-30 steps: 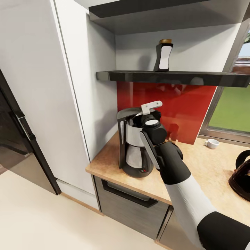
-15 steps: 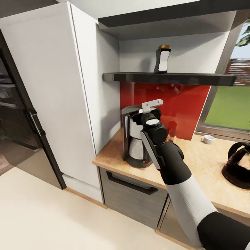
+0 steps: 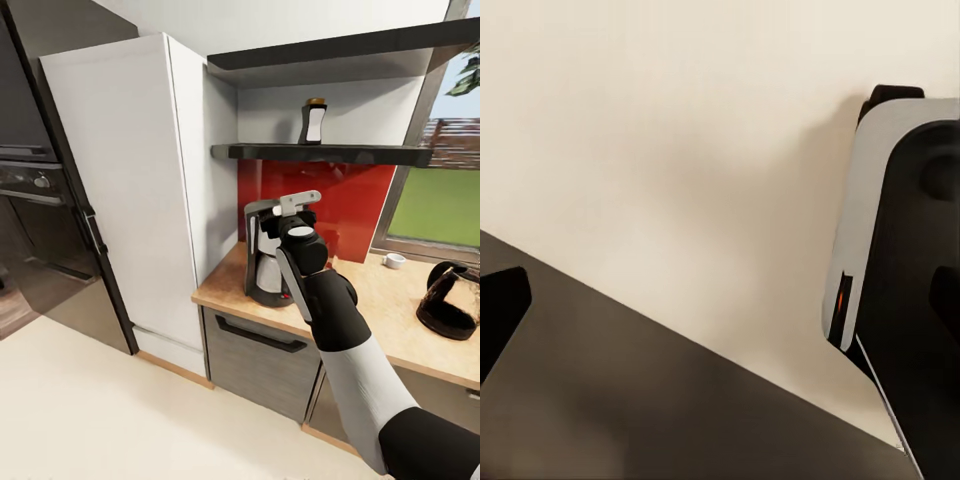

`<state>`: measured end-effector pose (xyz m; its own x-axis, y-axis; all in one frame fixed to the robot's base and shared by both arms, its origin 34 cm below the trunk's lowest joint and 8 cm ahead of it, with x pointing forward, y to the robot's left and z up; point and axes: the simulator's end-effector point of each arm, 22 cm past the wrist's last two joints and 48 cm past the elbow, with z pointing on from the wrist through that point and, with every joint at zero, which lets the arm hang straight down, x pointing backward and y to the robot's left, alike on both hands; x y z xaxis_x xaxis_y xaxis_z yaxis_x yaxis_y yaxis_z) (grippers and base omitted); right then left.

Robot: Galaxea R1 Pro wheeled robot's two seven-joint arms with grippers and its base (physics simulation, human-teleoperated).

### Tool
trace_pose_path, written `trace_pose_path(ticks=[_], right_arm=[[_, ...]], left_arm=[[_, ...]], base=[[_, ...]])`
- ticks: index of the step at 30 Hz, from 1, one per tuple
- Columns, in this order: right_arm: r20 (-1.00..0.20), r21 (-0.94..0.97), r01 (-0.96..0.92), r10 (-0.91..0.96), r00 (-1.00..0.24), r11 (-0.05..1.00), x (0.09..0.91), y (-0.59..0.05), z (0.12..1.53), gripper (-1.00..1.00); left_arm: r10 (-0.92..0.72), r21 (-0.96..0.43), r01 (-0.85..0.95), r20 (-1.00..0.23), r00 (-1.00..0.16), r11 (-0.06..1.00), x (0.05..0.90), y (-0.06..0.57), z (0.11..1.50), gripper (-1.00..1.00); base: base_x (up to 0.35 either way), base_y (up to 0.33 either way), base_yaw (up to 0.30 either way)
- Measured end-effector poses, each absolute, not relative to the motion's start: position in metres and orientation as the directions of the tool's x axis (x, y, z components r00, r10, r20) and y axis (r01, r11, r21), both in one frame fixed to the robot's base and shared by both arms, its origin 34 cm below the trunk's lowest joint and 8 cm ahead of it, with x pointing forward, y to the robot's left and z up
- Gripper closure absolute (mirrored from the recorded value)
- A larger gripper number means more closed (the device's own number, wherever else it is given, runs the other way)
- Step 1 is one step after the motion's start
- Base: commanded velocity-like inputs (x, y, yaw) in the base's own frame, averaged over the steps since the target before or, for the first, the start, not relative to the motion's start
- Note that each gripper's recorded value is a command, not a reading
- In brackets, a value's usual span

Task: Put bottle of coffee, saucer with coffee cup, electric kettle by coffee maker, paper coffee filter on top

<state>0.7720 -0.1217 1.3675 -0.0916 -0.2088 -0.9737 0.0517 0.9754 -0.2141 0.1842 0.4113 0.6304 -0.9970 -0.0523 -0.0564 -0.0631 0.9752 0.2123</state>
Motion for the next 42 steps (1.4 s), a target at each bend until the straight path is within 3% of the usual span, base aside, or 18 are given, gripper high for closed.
trace_pose_path(ticks=[21, 29, 38, 42], right_arm=[[-0.975, -0.210, 0.058, -0.204, -0.088, 0.976, 0.767, -0.124, 1.372, -1.00], [-0.976, -0.211, 0.036, -0.208, -0.065, 0.977, 0.763, -0.114, 1.380, -1.00], [-0.943, -0.146, 0.002, -0.139, 0.303, 0.989, 0.732, -0.094, 1.622, -1.00], [-0.929, -0.146, 0.005, -0.139, 0.344, 0.989, 0.725, -0.093, 1.655, -1.00]], left_arm=[[-0.059, 0.213, -0.073, -0.075, -0.995, 0.974, 0.190, 0.412, 0.632, -1.00], [-0.054, 0.211, -0.069, -0.076, -0.996, 0.975, 0.191, 0.411, 0.632, -1.00], [-0.044, 0.201, -0.061, -0.089, -0.995, 0.978, 0.194, 0.403, 0.631, -1.00], [-0.047, 0.200, -0.063, -0.085, -0.995, 0.978, 0.193, 0.402, 0.630, -1.00]], base=[[-0.016, 0.011, -0.188], [0.000, 0.000, -0.014], [0.000, 0.000, 0.000], [0.000, 0.000, 0.000]])
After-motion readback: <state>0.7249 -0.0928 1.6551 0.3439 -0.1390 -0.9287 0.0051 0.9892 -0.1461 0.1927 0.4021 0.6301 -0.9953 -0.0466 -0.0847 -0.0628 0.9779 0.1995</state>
